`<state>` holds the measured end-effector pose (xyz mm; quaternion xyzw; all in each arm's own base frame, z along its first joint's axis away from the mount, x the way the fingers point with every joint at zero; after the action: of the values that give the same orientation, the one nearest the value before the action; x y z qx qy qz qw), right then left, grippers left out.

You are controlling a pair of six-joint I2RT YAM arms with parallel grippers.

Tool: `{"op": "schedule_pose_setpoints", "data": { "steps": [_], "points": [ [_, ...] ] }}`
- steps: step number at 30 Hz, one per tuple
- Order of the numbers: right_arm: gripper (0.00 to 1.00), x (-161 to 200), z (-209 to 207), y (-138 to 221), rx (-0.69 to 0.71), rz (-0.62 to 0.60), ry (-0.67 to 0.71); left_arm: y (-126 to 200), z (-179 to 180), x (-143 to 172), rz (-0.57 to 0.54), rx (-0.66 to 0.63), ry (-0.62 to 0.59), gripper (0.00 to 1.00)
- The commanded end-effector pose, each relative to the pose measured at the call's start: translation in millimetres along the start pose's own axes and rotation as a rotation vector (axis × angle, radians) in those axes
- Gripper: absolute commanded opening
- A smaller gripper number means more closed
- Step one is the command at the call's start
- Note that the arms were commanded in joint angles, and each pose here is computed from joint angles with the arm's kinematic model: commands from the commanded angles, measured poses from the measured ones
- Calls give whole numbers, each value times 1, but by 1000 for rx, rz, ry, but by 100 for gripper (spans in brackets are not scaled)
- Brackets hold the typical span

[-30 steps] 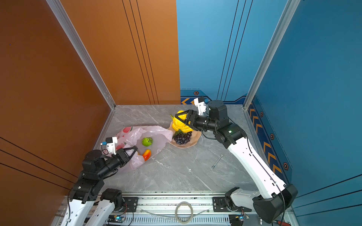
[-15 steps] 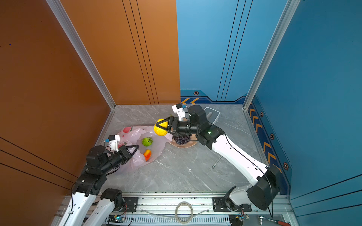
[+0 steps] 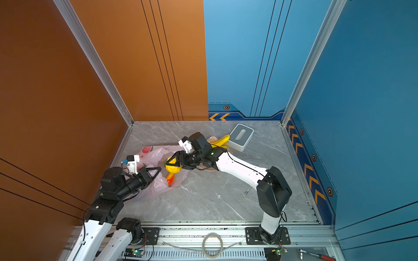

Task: Place the fruits into the plastic bag
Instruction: Place the fruit in the plastic bag.

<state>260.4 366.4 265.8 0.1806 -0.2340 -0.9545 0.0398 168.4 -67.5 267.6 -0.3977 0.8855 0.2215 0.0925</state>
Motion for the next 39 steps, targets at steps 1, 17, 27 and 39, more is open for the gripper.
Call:
{"op": "schedule_pose_setpoints", "data": {
  "steps": [1, 17, 27, 39],
  "points": [
    [65, -7, -2, -12, 29, 4, 36, 6, -19, -5, 3, 51, -66, 0],
    [64, -11, -16, -75, 112, 83, 54, 2, -17, -5, -1, 78, -58, 0],
    [64, -2, -11, -118, 96, 149, 62, -2, -15, -6, -1, 90, -56, 0],
    [65, 13, -17, -158, 86, 213, 39, -2, -13, -4, 1, 95, -53, 0]
  ]
}}
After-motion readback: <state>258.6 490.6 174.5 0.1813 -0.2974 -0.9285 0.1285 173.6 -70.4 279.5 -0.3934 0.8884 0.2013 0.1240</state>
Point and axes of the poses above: each gripper's point midway between its finger pads, its own y axis back along the fingers, its own z axis along the line the jaws close on, x = y × z, the point moved 8 cm from there along y, back along the fingers, and after that the axes turned 4 degrees about y, right-handed, at the moved point
